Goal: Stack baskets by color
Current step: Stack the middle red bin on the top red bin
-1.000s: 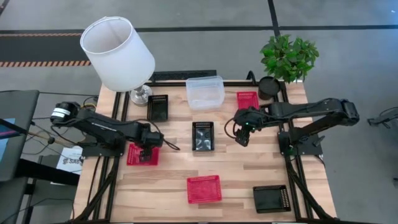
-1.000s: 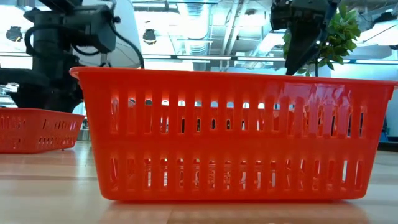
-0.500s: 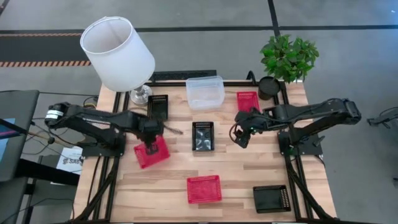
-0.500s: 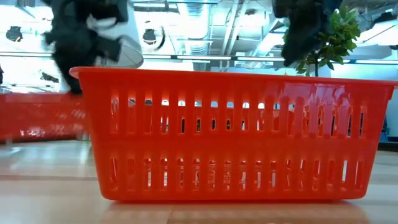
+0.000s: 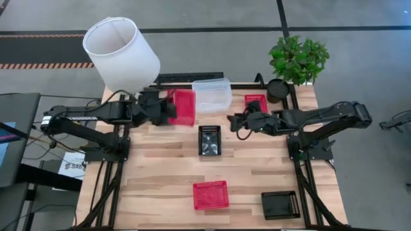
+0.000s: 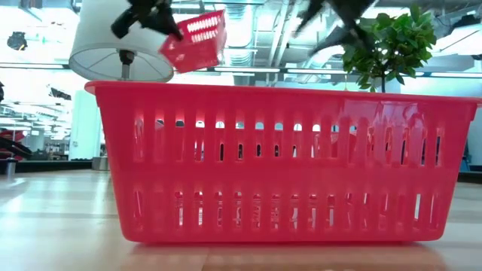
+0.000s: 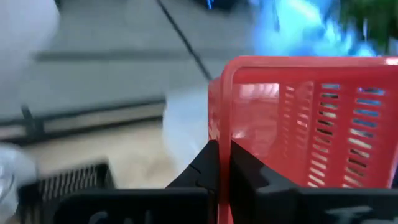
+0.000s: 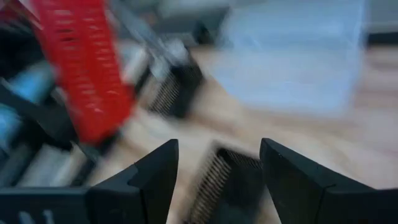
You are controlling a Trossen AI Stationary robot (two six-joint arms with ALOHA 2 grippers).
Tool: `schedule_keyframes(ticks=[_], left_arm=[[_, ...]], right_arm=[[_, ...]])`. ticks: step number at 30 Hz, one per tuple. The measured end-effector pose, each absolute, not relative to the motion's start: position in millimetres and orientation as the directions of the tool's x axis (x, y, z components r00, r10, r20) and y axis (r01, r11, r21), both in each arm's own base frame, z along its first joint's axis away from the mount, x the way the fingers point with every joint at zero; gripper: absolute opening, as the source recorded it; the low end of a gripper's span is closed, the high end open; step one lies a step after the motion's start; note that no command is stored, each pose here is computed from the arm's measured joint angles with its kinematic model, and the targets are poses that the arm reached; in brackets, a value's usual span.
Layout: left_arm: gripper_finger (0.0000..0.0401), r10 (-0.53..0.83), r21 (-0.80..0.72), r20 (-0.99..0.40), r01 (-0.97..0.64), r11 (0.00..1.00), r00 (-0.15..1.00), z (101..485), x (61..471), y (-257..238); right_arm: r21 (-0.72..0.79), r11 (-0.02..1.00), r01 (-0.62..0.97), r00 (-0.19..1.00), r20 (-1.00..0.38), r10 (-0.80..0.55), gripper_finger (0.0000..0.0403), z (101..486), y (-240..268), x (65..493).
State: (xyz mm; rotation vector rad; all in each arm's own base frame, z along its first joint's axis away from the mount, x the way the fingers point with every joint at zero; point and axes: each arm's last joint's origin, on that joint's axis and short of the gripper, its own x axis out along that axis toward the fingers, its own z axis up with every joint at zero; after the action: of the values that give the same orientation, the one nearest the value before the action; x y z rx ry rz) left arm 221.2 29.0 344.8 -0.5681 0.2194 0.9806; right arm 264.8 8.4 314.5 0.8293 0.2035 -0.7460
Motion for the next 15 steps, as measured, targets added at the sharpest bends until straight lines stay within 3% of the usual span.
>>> schedule_keyframes(ticks=[4, 7, 11, 15], left_arm=[[0.0000, 0.813, -0.349, -0.280, -0.843, 0.409, 0.511, 350.0, 242.3, 32.5], [0.0000, 0.835, -0.284, -0.234, -0.856, 0.432, 0.498, 346.9, 258.7, 34.9], [0.0000, 0.835, -0.235, -0.247, -0.867, 0.440, 0.491, 338.5, 269.7, 42.3], [0.0000, 0.829, -0.239, -0.261, -0.865, 0.440, 0.494, 333.4, 274.8, 47.6]], right_arm=[[0.594, 0.495, 0.635, 0.745, -0.301, -0.595, 0.0248, 316.6, 10.8, 288.2], [0.476, 0.571, 0.669, 0.722, -0.235, -0.650, 0.0248, 317.4, 9.0, 307.1], [0.280, 0.674, 0.684, 0.719, -0.106, -0.687, 0.0248, 331.4, 13.6, 329.6], [0.144, 0.653, 0.743, 0.666, -0.059, -0.744, 0.0248, 340.6, 18.3, 348.5]])
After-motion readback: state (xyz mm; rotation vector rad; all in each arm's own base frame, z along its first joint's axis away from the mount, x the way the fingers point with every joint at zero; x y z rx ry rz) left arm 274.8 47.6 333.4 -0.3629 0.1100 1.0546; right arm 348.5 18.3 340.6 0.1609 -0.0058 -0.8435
